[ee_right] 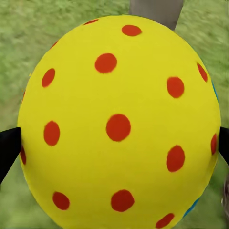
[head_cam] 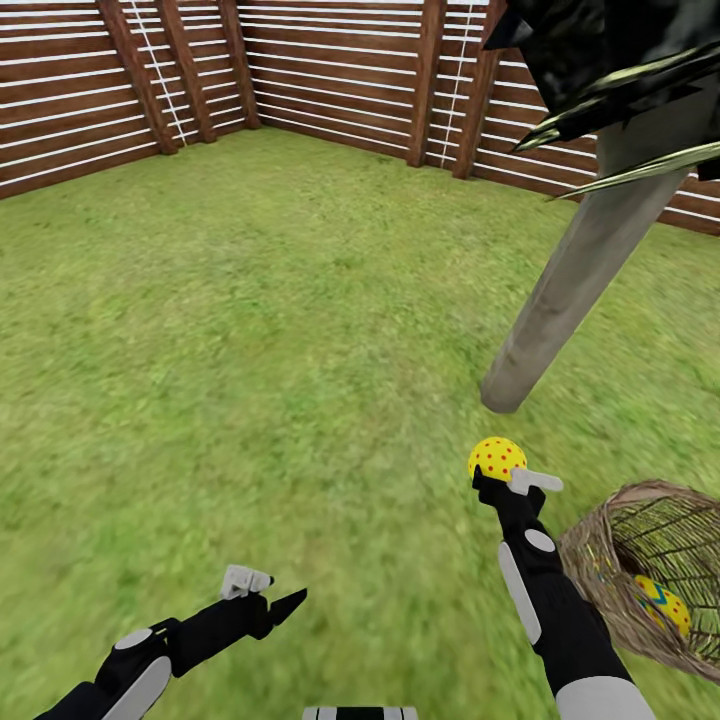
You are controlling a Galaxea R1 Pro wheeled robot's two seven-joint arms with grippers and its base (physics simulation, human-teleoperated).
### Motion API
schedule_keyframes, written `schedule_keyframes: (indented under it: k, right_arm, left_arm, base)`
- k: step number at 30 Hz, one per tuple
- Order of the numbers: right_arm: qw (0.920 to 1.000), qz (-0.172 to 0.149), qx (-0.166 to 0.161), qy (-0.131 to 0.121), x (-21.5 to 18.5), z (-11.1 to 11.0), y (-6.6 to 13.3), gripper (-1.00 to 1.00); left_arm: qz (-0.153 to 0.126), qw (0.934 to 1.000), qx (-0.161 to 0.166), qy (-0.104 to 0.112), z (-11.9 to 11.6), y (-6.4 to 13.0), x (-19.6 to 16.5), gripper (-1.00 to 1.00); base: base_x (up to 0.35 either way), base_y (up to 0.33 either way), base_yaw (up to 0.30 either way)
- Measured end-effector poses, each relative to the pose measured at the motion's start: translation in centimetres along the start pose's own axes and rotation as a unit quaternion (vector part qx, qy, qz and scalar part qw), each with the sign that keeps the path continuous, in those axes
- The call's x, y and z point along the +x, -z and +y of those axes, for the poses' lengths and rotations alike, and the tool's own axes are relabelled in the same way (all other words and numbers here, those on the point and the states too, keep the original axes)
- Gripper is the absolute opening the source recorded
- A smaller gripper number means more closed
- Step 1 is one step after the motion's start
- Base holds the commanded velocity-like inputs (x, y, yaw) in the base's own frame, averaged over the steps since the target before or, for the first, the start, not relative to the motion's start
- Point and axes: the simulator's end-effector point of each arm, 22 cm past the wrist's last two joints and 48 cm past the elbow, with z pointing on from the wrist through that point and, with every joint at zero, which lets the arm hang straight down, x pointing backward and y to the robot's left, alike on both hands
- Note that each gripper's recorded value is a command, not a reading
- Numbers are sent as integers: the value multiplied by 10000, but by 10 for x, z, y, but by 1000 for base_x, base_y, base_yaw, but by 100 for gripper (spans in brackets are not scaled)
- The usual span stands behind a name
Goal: Take the three Easter eggs out of the wicker basket on the lawn in the garden, then place them on the lawn next to a single tree (choose any tree) so that all three eggs are next to the same tree and none are left in the basket.
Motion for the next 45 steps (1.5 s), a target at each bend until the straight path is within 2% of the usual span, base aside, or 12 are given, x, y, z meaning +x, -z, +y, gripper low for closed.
schedule_keyframes:
  k: [6, 17, 32, 45]
  right_arm:
    - [9999, -9, -97, 68, 0, 10, 1, -100]
    - [10000, 71, -17, 64, 26, 4, -10, -100]
    - [10000, -30, -22, 28, 47, 3, -24, -100]
    - [10000, 63, 3, 47, 85, 0, -40, -100]
  left_arm:
    - [18, 10000, -16, 6, 2, 0, 2, 100]
    - [16, 10000, -15, 7, 15, -12, 15, 100]
    - [26, 10000, -20, 12, 35, -30, 36, 100]
    - [100, 9999, -34, 76, 55, -48, 62, 100]
  base:
    - [4, 0, 0]
    - [0, 0, 0]
    - [0, 0, 0]
    - [0, 0, 0]
